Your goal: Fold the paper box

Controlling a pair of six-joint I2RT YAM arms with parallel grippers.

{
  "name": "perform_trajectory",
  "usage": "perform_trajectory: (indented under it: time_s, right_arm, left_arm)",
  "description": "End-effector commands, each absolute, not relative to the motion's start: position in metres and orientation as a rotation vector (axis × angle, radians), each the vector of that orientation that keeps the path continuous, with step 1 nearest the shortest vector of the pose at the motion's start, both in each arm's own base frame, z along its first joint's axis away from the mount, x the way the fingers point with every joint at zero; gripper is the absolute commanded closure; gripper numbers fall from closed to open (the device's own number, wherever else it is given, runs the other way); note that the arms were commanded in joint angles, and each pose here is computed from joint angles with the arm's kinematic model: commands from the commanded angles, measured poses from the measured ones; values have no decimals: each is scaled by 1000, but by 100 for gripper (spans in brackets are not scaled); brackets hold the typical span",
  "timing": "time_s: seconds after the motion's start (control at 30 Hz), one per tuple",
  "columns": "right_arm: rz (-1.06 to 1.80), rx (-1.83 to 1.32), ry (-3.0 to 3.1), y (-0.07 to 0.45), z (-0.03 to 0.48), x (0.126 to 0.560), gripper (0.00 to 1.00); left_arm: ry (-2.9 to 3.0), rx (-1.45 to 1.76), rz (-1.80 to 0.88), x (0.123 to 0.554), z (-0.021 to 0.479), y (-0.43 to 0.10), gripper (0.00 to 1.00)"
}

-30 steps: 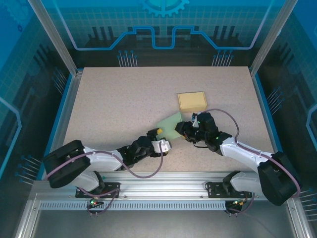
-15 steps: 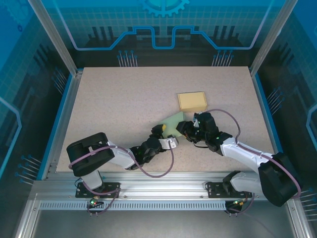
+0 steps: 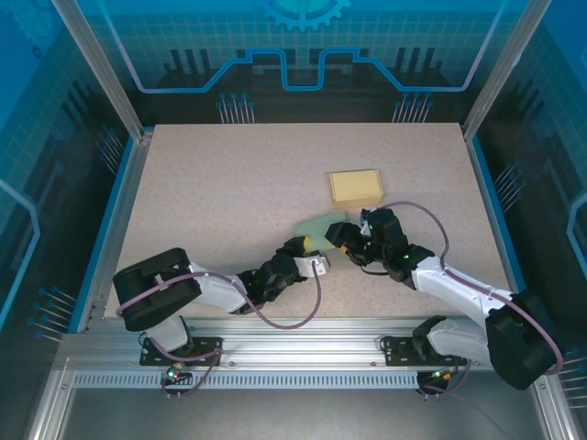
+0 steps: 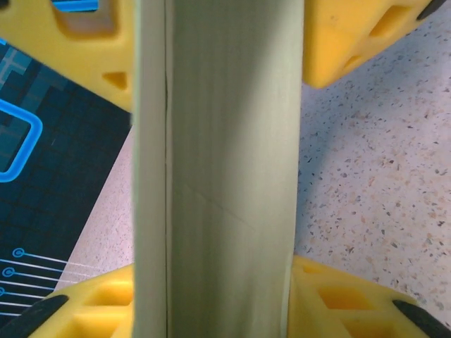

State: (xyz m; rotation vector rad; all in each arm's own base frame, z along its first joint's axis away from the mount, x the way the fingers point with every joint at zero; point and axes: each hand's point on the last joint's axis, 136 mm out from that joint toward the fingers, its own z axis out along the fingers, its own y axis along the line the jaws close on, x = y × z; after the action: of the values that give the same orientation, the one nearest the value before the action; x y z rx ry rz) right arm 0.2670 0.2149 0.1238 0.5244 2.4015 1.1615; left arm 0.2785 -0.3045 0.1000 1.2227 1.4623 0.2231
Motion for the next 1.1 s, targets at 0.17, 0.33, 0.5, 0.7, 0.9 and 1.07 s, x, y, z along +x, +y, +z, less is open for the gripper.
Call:
perform_trajectory:
  time_s: [0.17, 0.33, 0.5, 0.7, 0.9, 1.07]
  right_arm:
    - [1001, 433, 2373, 185, 150, 259, 4]
    - [866, 345, 2321, 157, 178, 252, 0]
    - [726, 239, 2302, 136, 200, 242, 0]
    - [591, 138, 2358, 124, 199, 234, 0]
    - [561, 6, 2414, 135, 185, 238, 15]
    - [590, -41, 2447, 147, 171, 242, 16]
  left_arm:
    - [1613, 1379, 5, 247, 111, -305, 59]
    - [1806, 1512, -225, 219, 116, -293, 57]
    - [1968, 1598, -330, 209, 114, -280, 58]
    - [2122, 1648, -413, 215, 100, -277, 57]
    - [2198, 1697, -398, 227, 86, -283, 53]
    - [2215, 1695, -389, 232, 82, -286, 46]
